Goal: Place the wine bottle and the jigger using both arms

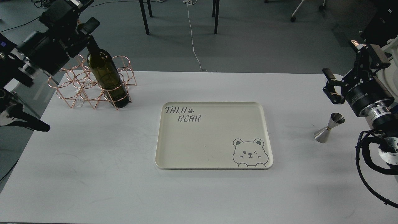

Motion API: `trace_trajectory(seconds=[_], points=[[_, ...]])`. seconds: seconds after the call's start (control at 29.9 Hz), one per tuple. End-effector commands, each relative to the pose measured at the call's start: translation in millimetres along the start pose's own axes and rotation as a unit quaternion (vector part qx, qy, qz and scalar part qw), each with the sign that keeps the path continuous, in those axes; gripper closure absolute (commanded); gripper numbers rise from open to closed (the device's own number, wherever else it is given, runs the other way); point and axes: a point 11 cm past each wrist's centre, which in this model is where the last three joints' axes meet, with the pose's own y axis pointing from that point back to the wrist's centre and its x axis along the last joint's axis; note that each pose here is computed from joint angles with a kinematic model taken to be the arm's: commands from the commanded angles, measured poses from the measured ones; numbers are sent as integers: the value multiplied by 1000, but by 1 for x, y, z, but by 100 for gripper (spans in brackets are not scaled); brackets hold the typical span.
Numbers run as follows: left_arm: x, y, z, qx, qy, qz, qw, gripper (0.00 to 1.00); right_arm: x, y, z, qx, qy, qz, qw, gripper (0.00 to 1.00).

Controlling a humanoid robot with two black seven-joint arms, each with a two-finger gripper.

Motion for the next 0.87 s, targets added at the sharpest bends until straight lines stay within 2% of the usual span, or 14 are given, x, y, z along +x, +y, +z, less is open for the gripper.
trace_trajectory(seconds=[0.0, 0.13, 0.3, 0.53, 0.84], points=[[-40, 0, -29, -17, 104, 23, 994, 2, 0, 1, 10, -13, 0, 0, 1000, 1], [-72, 12, -56, -29, 224, 58, 972, 2, 3, 4, 17, -23, 5, 2, 1000, 1], [-102, 28, -89, 17, 308, 88, 947, 2, 19, 10, 35, -47, 59, 0, 997, 1], [-110, 35, -98, 34, 318, 94, 943, 2, -5, 9, 62, -64, 71, -39, 995, 1], [-107, 37, -98, 38, 310, 96, 945, 2, -20, 0, 52, -43, 57, -51, 996, 1]])
